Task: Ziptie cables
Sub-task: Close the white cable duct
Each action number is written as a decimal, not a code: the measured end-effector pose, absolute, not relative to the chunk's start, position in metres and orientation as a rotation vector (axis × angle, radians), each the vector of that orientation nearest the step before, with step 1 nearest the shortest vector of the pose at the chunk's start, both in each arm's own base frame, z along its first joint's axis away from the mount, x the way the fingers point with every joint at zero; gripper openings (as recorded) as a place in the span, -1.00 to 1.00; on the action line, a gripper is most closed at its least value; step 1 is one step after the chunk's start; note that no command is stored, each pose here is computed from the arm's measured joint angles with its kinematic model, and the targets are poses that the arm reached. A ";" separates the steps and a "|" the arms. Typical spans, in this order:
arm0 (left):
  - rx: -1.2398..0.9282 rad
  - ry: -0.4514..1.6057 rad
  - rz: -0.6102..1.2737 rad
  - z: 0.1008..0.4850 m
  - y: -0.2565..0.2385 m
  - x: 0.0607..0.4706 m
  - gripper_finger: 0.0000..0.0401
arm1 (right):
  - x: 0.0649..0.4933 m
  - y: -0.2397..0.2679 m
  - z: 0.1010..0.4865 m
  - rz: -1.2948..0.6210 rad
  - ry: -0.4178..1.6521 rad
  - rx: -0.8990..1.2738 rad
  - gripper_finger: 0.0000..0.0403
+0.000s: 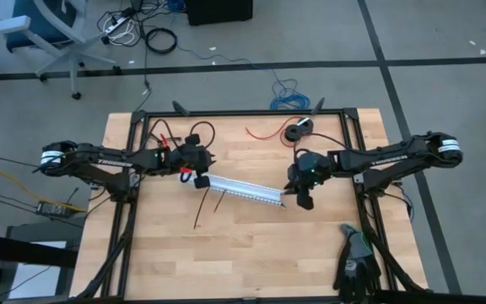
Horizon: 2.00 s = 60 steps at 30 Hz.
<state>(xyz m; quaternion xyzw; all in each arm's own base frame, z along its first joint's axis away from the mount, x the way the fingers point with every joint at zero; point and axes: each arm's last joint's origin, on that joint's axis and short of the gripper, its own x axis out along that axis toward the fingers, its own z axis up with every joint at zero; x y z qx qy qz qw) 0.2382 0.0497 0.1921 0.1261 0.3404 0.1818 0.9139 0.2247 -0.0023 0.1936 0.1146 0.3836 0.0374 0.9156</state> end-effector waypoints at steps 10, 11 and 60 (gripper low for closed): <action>0.096 0.580 0.394 0.199 0.048 0.243 -0.53 | 0.197 0.026 0.183 0.005 1.048 0.085 -0.95; 0.092 0.574 0.389 0.199 0.047 0.244 -0.53 | 0.193 0.029 0.183 -0.011 1.059 0.052 -0.97; -0.086 0.517 0.374 0.213 0.036 0.322 -0.53 | 0.193 0.061 0.103 -0.044 0.517 -0.495 -0.66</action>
